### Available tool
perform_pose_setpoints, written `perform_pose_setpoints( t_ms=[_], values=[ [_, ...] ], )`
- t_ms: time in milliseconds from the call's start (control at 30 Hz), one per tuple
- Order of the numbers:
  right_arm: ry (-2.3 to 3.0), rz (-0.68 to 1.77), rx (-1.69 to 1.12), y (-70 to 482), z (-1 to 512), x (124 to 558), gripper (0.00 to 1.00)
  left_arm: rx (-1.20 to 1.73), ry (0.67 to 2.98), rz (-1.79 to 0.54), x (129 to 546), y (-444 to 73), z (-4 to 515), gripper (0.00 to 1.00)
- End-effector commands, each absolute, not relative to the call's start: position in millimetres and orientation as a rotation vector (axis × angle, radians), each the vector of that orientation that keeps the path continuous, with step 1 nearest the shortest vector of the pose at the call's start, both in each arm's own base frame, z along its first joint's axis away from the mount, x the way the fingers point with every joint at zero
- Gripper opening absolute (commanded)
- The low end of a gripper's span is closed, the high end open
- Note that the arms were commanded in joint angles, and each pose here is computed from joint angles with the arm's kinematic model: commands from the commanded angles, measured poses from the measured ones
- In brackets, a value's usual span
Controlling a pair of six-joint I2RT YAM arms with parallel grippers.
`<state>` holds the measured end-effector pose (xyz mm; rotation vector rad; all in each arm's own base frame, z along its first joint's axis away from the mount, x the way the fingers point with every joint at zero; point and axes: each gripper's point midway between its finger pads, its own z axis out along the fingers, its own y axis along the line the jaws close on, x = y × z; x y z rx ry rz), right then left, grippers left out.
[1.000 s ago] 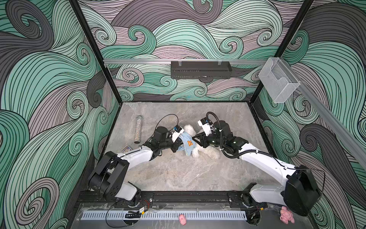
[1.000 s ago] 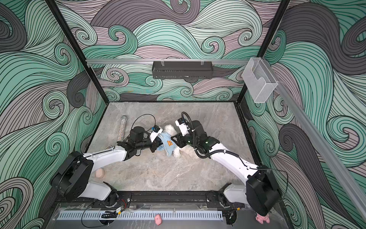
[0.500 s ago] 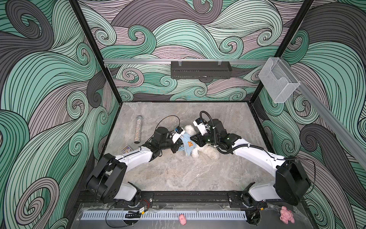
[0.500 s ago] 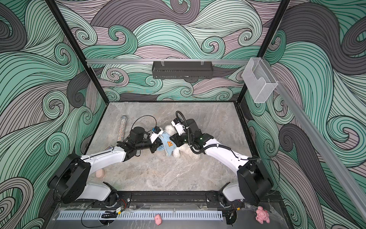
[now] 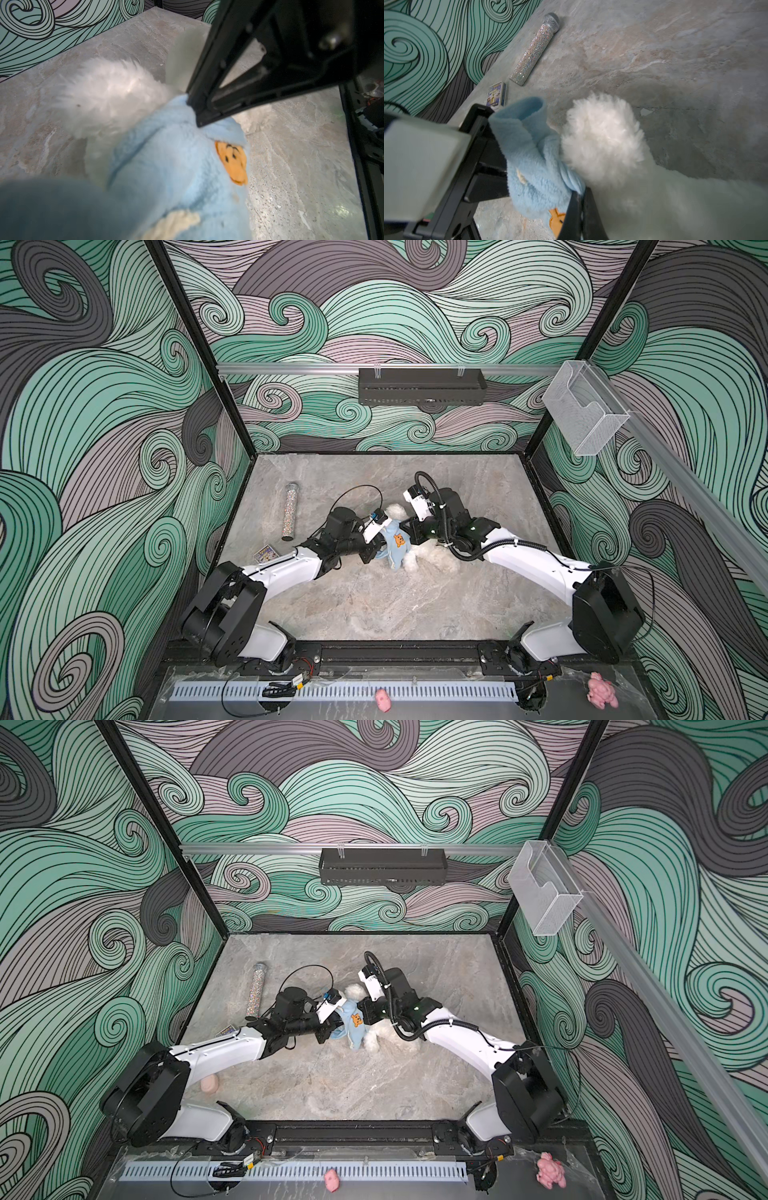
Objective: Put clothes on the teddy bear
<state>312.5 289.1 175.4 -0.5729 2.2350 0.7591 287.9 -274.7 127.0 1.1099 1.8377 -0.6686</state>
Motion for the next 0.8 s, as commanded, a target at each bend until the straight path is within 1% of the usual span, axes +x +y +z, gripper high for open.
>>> perform_pose_setpoints(
  t_ms=[0,100,267,400,500,533,667,767],
  values=[
    [2.126,0.769,-0.251,254.0,212.5,345.6,0.00,1.269,1.834,-0.601,277.5,-283.4,111.7,0.00],
    [2.113,0.828,-0.080,229.2,211.0,357.2,0.00,1.368,1.826,-0.556,266.6,-289.1,102.0,0.00],
    [2.168,0.848,0.042,211.4,186.2,363.0,0.00,1.464,1.765,-0.536,251.6,-301.2,100.1,0.00],
    [2.210,0.852,0.170,188.9,159.0,365.9,0.00,1.447,1.702,-0.590,245.0,-308.8,112.2,0.00],
    [2.201,0.890,0.280,167.2,149.1,370.2,0.00,1.450,1.700,-0.605,240.7,-307.6,109.1,0.00],
    [2.202,0.892,0.306,159.8,146.9,371.4,0.00,1.442,1.680,-0.603,239.4,-306.4,117.8,0.00],
    [2.211,0.885,0.382,134.7,139.5,372.5,0.00,1.422,1.684,-0.609,235.8,-302.8,120.5,0.00],
    [2.242,0.890,0.402,130.6,128.2,367.8,0.00,1.351,1.665,-0.628,236.3,-301.8,129.9,0.00]
  ],
)
